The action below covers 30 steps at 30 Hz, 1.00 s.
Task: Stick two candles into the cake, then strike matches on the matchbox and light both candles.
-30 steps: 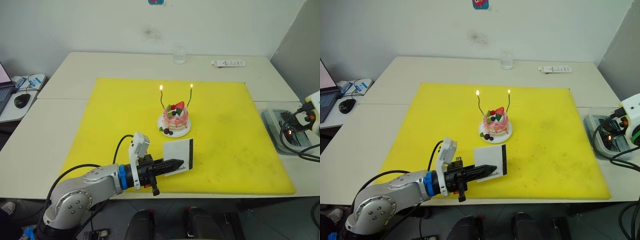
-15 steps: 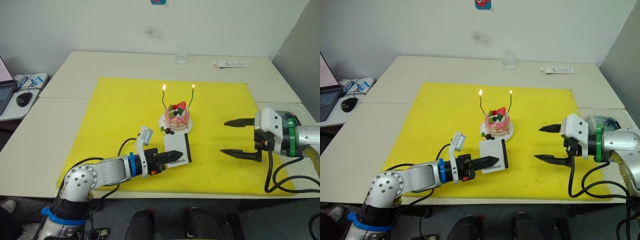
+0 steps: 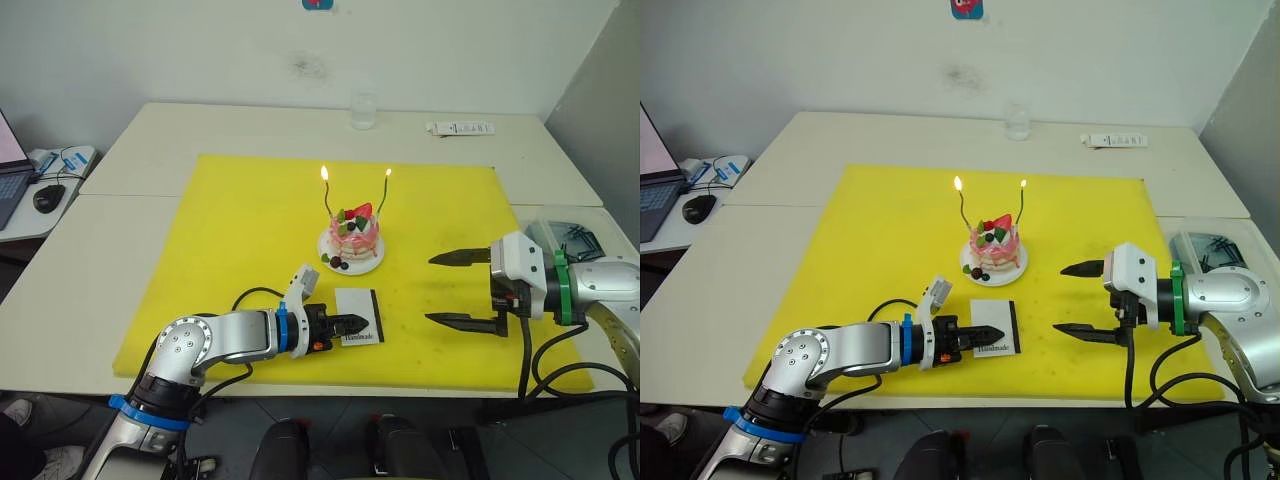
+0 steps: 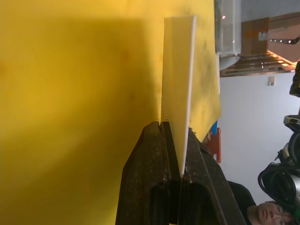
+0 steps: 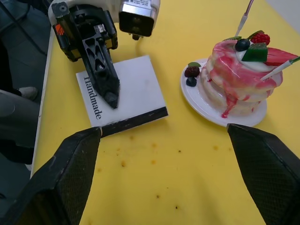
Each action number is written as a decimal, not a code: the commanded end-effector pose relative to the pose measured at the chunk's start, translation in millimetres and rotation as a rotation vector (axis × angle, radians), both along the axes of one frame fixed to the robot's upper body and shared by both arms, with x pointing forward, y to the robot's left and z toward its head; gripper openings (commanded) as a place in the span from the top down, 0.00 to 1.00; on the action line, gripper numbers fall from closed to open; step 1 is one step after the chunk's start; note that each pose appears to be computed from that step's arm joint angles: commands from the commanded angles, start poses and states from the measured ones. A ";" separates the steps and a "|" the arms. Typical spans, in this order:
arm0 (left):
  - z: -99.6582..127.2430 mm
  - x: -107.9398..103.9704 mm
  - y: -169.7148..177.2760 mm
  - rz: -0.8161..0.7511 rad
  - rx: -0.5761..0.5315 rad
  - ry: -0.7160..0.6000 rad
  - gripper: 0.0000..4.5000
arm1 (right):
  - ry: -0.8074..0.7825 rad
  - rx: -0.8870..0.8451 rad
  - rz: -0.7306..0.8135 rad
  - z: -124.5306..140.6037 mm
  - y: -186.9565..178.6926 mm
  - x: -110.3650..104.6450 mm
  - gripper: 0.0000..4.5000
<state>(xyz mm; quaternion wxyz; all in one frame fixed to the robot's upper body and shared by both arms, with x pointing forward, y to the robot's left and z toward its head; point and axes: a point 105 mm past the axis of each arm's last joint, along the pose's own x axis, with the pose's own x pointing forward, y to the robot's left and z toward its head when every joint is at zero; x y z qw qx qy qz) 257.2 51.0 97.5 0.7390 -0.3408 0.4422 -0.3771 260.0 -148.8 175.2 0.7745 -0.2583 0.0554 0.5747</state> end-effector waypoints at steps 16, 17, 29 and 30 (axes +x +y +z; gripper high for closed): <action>35.0 14.0 83.2 0.236 0.140 -0.189 0.00 | -0.041 0.001 -0.037 -1.0 -15.2 10.3 0.00; 44.1 18.9 95.8 0.269 0.160 -0.235 0.00 | -0.033 0.021 -0.066 -0.9 -19.3 13.6 0.00; 79.0 73.3 199.2 0.352 0.756 -1.053 0.00 | -0.018 0.079 -0.262 -12.0 -55.4 18.6 0.00; 79.4 76.6 198.5 0.378 0.737 -1.063 0.00 | -0.015 0.085 -0.273 -12.9 -56.8 15.6 0.00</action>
